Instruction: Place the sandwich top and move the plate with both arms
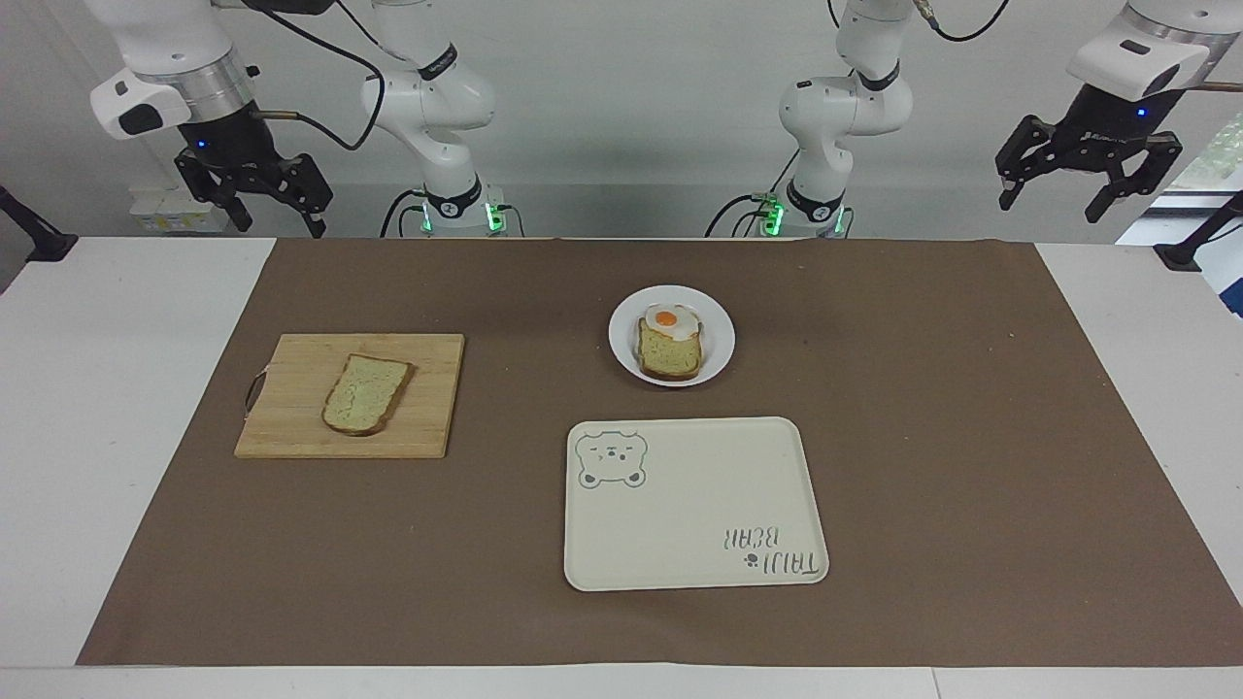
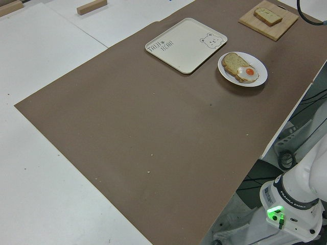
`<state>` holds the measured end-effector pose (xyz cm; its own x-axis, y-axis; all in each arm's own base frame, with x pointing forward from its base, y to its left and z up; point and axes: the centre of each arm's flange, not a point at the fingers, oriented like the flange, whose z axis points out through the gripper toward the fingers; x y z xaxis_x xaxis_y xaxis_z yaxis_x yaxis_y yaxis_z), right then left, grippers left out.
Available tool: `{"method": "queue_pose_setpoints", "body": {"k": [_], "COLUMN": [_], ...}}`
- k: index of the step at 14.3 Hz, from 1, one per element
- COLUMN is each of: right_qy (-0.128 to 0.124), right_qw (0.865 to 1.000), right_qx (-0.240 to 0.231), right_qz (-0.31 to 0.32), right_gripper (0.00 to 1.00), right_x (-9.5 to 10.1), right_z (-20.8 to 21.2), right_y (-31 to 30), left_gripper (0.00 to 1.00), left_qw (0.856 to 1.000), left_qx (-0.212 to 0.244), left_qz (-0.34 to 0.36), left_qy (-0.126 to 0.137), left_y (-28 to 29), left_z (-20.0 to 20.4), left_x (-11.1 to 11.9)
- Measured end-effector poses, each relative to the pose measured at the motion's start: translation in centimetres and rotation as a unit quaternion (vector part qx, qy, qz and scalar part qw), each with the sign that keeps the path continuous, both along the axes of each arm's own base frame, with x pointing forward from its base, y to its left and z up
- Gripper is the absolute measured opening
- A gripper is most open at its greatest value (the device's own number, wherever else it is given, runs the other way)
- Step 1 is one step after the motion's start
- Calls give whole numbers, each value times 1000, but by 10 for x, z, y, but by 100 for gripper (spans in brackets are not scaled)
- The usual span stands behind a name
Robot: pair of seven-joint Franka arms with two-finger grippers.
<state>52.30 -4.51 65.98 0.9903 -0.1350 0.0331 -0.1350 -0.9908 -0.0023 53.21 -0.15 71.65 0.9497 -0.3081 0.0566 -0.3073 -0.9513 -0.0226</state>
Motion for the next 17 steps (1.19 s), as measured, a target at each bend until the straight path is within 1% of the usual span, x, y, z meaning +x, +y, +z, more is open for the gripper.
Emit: {"method": "queue_pose_setpoints", "body": {"k": [9, 13, 17], "right_qy": [0, 8, 10], "right_qw": [1000, 1000, 1000], "right_qx": [0, 1, 1], "right_qz": [2, 0, -4], "right_gripper": [100, 100, 100], "right_x": [0, -3, -6], "right_z": [0, -2, -3], "right_y": [2, 0, -5], "left_gripper": [100, 100, 100], "left_qw": [1000, 1000, 1000], "left_qx": [0, 0, 0], "left_qz": [0, 0, 0], "left_qy": [0, 0, 0], "left_y": [0, 0, 0], "left_z": [0, 0, 0], "left_x": [0, 0, 0]}}
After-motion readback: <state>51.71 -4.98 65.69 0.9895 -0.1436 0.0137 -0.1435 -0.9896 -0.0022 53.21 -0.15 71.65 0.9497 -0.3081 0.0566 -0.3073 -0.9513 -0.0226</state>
